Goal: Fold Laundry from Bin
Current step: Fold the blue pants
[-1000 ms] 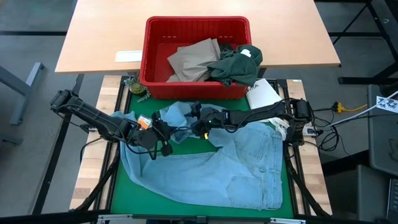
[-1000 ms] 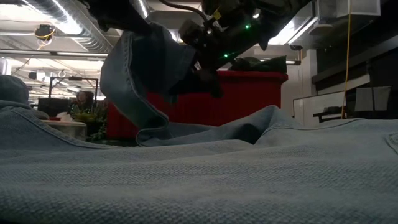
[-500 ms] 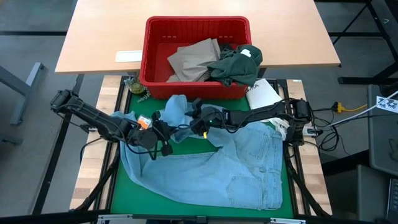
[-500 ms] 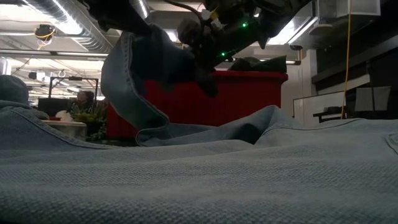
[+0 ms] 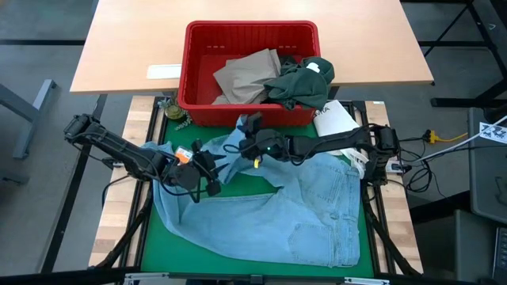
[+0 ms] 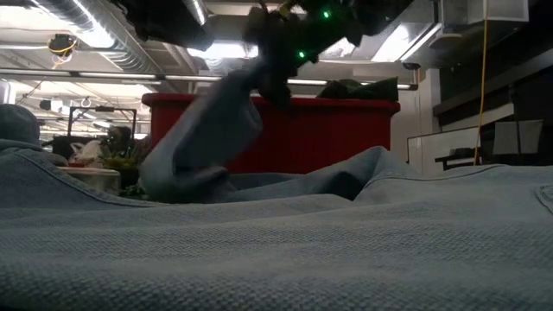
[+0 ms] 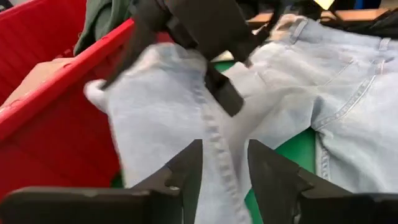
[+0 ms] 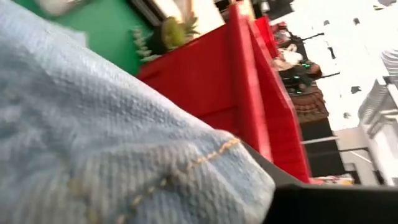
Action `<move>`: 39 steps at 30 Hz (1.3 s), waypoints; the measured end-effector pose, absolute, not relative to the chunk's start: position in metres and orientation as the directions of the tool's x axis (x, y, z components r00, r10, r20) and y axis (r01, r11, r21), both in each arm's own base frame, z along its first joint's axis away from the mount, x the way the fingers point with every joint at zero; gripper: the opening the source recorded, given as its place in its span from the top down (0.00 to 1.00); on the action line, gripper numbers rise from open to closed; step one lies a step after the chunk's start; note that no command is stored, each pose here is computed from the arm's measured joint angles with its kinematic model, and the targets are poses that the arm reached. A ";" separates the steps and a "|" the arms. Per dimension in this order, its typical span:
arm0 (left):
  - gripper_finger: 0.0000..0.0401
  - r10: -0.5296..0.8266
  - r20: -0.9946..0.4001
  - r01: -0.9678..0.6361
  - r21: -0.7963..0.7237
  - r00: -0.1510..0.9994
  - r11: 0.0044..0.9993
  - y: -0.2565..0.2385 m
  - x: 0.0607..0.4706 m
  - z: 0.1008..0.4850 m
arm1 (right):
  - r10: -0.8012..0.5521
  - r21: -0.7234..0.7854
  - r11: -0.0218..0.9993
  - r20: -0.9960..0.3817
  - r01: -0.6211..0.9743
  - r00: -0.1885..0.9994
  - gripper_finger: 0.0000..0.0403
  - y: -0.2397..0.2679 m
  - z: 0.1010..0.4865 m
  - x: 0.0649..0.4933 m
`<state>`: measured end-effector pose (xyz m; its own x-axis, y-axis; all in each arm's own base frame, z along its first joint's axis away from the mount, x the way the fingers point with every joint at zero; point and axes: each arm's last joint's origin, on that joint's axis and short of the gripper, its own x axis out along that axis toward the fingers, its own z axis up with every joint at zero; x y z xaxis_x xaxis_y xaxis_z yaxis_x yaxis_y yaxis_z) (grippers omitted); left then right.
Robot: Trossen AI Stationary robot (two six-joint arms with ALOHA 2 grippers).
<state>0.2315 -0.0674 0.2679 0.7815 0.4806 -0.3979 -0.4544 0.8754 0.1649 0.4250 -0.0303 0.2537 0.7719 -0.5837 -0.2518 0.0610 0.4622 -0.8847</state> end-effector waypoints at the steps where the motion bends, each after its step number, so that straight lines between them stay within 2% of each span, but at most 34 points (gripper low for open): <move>1: 0.68 0.469 -0.394 -0.447 0.154 0.790 0.881 -0.069 0.232 0.269 | -0.592 -0.886 0.458 -0.238 0.078 0.770 0.98 -0.031 0.259 0.426; 9: 0.70 0.223 -0.437 -0.251 -0.004 0.871 0.968 -0.084 0.237 0.269 | -0.604 -0.909 0.395 -0.149 0.132 0.783 0.98 -0.031 0.296 0.435; 18: 0.79 0.260 -0.448 -0.309 -0.038 0.856 0.950 -0.095 0.278 0.227 | -0.605 -0.909 0.380 -0.103 0.172 0.789 0.97 -0.032 0.316 0.437; 21: 0.82 0.336 -0.406 -0.385 -0.041 0.850 0.922 -0.096 0.294 0.211 | -0.621 -0.916 0.356 -0.084 0.185 0.779 0.98 -0.035 0.323 0.438; 24: 0.85 0.471 -0.378 -0.502 0.018 0.797 0.865 -0.093 0.303 0.192 | -0.644 -0.913 0.346 -0.065 0.215 0.763 0.98 -0.041 0.331 0.438; 30: 0.92 0.772 -0.264 -0.749 0.202 0.578 0.631 -0.075 0.308 0.166 | -0.645 -0.912 0.334 -0.036 0.239 0.763 0.98 -0.041 0.343 0.438; 33: 0.95 0.815 -0.257 -0.777 0.256 0.519 0.575 -0.063 0.307 0.162 | -0.638 -0.927 0.313 -0.045 0.207 0.768 0.98 -0.037 0.342 0.439; 39: 0.99 0.843 -0.356 -0.757 0.388 0.404 0.526 -0.042 0.294 0.147 | -0.642 -0.945 0.313 -0.139 0.093 0.754 0.97 -0.037 0.331 0.437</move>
